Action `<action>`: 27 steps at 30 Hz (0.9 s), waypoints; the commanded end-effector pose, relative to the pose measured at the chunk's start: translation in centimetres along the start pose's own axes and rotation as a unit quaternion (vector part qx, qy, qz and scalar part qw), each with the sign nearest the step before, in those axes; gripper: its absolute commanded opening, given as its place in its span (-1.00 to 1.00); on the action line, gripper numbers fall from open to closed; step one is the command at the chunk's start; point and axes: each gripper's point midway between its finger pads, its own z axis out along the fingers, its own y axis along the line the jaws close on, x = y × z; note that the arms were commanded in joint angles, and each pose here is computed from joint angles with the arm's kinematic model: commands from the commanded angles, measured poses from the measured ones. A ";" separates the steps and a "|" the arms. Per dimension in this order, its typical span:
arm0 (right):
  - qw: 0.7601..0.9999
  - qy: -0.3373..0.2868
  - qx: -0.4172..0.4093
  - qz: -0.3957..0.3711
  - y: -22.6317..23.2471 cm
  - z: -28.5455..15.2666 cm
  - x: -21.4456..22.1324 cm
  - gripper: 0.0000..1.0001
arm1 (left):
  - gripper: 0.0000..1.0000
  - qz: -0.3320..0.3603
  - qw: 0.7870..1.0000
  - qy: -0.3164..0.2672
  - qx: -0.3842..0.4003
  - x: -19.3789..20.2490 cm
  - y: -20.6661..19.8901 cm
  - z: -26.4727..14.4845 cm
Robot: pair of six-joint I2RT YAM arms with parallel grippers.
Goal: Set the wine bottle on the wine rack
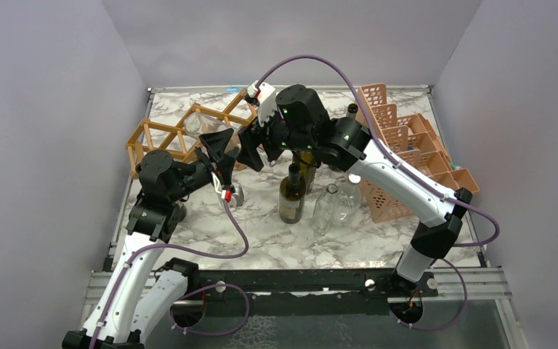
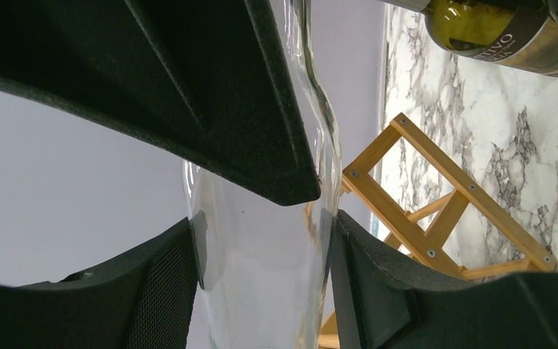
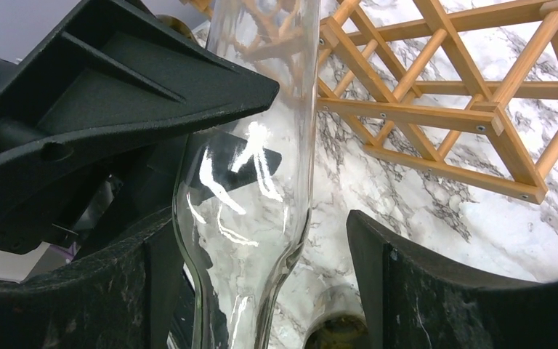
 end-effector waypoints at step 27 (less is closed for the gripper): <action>0.996 -0.084 0.004 0.019 0.2 0.6 -2.9 -0.98 | 0.98 0.066 0.996 0.033 -0.053 -0.2 1.6 -1.3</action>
